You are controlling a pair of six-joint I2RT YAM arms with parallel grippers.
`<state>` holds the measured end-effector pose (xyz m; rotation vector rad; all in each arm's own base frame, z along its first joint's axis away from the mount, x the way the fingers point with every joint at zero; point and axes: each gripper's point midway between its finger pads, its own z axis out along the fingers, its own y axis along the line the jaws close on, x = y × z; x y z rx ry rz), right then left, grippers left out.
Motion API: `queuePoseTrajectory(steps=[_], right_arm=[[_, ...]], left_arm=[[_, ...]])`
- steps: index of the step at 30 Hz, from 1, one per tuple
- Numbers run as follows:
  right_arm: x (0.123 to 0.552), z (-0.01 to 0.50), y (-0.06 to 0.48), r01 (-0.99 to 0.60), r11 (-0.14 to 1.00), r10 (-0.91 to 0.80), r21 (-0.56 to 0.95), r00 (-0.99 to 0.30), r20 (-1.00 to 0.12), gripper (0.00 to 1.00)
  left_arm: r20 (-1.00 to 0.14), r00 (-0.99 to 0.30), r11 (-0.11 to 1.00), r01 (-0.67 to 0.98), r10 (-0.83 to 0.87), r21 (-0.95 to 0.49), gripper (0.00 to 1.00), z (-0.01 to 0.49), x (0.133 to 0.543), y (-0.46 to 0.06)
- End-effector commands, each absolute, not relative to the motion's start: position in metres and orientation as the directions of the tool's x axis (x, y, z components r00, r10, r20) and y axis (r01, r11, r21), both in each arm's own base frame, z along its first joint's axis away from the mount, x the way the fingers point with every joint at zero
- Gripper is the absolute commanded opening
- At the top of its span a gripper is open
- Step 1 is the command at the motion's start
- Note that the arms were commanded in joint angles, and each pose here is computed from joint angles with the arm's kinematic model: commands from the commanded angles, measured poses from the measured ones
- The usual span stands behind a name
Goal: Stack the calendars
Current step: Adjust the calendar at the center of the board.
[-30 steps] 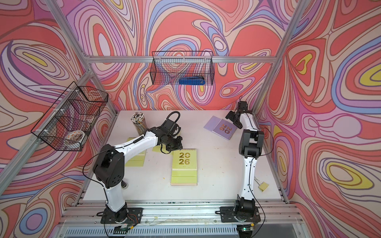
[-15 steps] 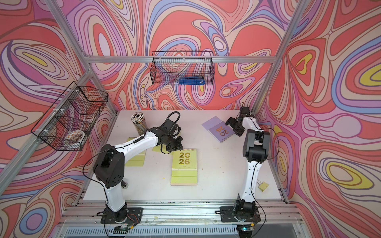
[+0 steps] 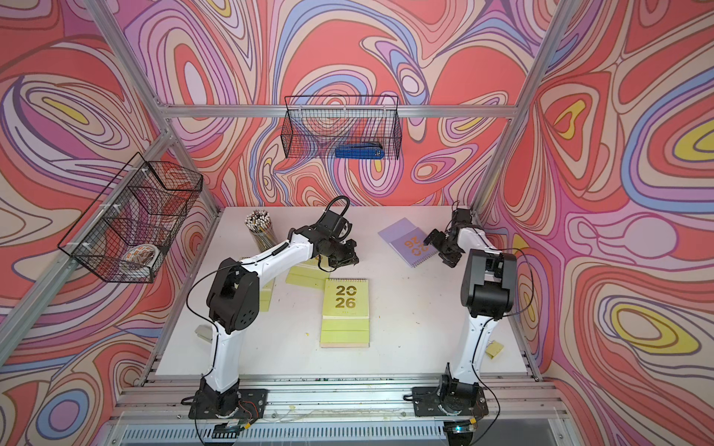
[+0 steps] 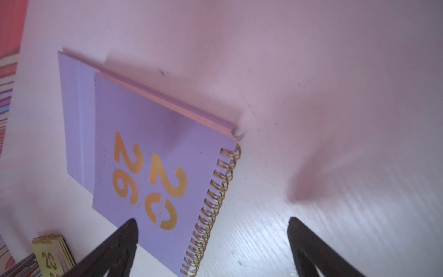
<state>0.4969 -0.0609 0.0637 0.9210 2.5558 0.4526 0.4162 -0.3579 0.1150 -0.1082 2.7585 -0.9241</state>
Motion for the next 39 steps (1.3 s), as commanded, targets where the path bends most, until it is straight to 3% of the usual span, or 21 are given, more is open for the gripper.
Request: queuePoseTrajectory(steps=[1, 12, 18, 28, 39], right_arm=[[0.523, 0.067, -0.086, 0.530, 0.739, 0.663, 0.416, -0.685, -0.303, 0.98], [0.577, 0.048, -0.093, 0.483, 0.750, 0.635, 0.452, -0.717, -0.287, 0.98], [0.589, 0.038, -0.075, 0.441, 0.718, 0.626, 0.538, -0.748, -0.222, 0.98], [0.547, 0.029, -0.003, 0.377, 0.705, 0.544, 0.601, -0.831, -0.116, 0.98], [0.495, 0.038, 0.016, 0.393, 0.661, 0.572, 0.639, -0.815, -0.090, 0.98]], left_arm=[[-0.208, -0.958, 0.782, -0.025, -0.196, -0.623, 0.00, 0.121, 0.433, -0.365], [-0.174, -0.962, 0.778, -0.059, -0.212, -0.625, 0.00, 0.108, 0.454, -0.384], [-0.141, -0.968, 0.779, -0.077, -0.208, -0.622, 0.00, 0.094, 0.461, -0.394], [-0.101, -0.973, 0.758, -0.096, -0.209, -0.645, 0.00, 0.072, 0.466, -0.422], [-0.067, -0.968, 0.764, -0.149, -0.244, -0.628, 0.00, 0.034, 0.474, -0.428]])
